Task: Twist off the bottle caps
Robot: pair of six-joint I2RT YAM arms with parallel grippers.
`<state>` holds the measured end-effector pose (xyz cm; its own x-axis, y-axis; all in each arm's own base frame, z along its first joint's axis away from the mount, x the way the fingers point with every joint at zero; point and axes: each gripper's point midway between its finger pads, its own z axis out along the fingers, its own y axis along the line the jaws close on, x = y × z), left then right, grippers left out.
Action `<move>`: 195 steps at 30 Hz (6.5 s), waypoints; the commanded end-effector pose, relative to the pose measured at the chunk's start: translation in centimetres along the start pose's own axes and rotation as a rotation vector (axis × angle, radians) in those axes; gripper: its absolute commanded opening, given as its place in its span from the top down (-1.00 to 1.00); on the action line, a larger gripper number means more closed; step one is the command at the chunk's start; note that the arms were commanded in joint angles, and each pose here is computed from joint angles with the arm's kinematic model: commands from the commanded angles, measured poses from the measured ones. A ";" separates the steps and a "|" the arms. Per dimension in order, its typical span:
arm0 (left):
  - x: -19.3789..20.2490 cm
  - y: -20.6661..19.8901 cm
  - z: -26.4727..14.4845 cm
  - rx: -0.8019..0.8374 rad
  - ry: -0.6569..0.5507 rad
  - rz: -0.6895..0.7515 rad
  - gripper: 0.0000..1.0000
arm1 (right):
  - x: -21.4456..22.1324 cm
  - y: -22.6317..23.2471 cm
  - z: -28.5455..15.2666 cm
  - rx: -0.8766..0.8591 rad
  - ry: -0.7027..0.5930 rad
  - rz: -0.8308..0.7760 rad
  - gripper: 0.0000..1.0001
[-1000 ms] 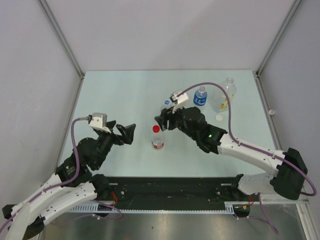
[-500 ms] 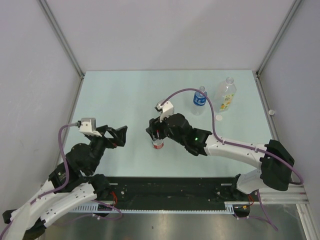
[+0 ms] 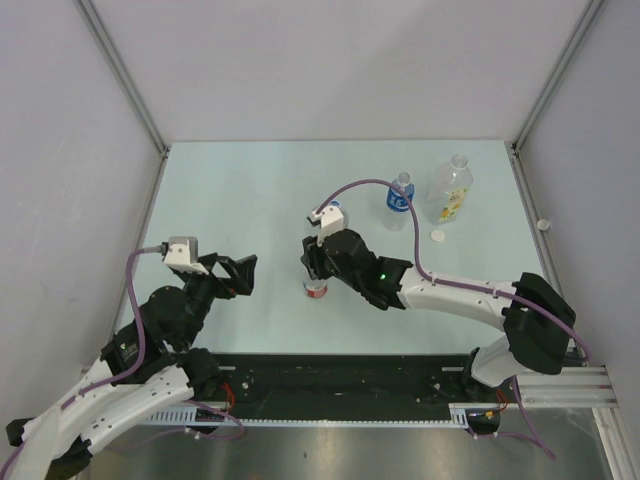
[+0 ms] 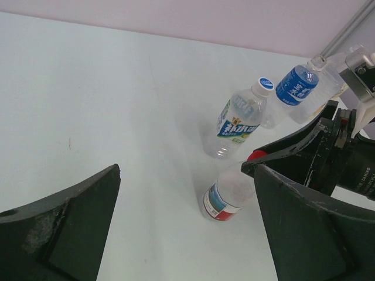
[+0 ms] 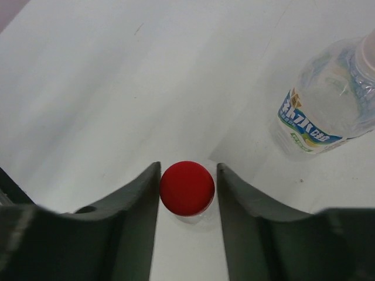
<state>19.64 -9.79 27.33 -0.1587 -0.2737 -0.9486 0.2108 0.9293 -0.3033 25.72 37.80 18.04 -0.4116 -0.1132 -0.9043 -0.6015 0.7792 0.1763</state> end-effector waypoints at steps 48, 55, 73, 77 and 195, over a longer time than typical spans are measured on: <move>-1.6 -22.7 -2.7 1.127 0.129 0.165 -0.99 | -17.0 2.5 -23.4 -0.448 -0.340 0.449 1.00; 0.3 -22.5 -2.5 1.138 0.174 0.171 -0.84 | -17.1 3.1 -23.3 -0.462 -0.341 0.447 1.00; -0.4 -21.5 -1.9 1.076 0.109 0.214 0.29 | -19.1 1.9 -24.1 -0.386 -0.400 0.461 -0.23; -1.1 -20.1 0.0 0.918 0.061 0.201 0.59 | -19.5 0.4 -24.2 -0.301 -0.439 0.510 -0.28; -6.4 -25.4 -9.7 1.571 0.080 0.073 1.00 | -13.2 9.4 -29.7 -1.079 -0.253 -0.240 -0.14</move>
<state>3.51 -29.31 37.56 -0.2885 0.0106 -0.9574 0.8756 -0.4018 -0.2683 4.47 28.46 44.97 -0.0162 0.1136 -0.9934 -0.9655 -0.2601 -0.0140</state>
